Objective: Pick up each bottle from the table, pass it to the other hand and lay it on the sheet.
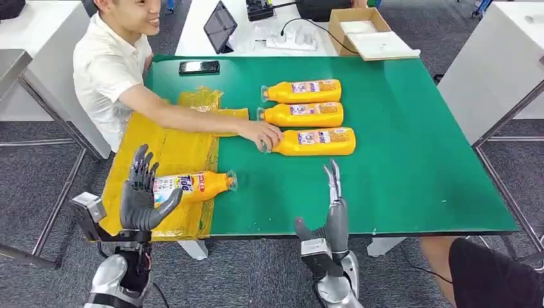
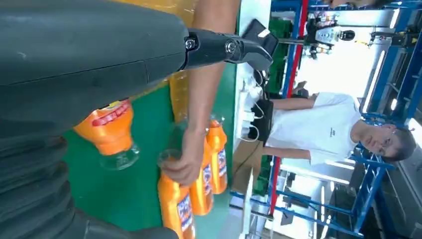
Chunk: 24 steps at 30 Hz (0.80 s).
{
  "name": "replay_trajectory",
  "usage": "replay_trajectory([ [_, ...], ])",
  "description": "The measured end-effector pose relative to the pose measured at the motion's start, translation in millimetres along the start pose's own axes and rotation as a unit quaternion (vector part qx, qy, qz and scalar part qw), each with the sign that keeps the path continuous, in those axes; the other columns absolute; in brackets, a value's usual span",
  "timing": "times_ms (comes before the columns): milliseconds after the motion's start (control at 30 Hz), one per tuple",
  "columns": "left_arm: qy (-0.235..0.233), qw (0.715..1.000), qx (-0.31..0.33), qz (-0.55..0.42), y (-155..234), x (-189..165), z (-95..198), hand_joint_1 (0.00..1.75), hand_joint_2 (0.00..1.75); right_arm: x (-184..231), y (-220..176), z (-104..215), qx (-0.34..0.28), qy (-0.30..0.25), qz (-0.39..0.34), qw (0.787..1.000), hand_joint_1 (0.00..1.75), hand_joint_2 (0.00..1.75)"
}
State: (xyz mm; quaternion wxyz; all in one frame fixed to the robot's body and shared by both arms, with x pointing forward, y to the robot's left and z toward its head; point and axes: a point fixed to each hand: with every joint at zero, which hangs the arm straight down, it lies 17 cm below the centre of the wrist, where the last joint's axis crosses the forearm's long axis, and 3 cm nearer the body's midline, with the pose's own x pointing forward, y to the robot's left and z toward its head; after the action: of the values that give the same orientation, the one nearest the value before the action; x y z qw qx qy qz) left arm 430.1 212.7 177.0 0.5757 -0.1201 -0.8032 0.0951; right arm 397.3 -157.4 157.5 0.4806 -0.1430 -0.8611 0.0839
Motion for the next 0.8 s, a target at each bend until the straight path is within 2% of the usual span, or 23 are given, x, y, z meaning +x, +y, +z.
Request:
replay_trajectory([
  [200,0.005,1.0,0.007,0.001,-0.1,-10.0,23.9,0.0,1.75,-12.3,-5.7,1.2,0.02,-0.01,0.062,0.998,0.0,1.75],
  [300,-0.002,1.0,0.005,-0.006,-1.5,-6.9,29.5,0.0,1.75,-24.3,-10.1,-0.8,0.043,-0.01,0.119,0.992,0.0,1.75],
  [667,-0.006,1.0,0.007,-0.005,-3.3,-4.3,34.6,0.0,1.75,-44.3,-27.9,-3.7,0.06,-0.005,0.167,0.984,0.0,1.75],
  [800,-0.014,1.0,0.006,-0.005,-5.2,-1.0,32.7,0.0,1.75,-64.0,-36.9,-7.1,0.08,0.013,0.219,0.972,0.0,1.75],
])
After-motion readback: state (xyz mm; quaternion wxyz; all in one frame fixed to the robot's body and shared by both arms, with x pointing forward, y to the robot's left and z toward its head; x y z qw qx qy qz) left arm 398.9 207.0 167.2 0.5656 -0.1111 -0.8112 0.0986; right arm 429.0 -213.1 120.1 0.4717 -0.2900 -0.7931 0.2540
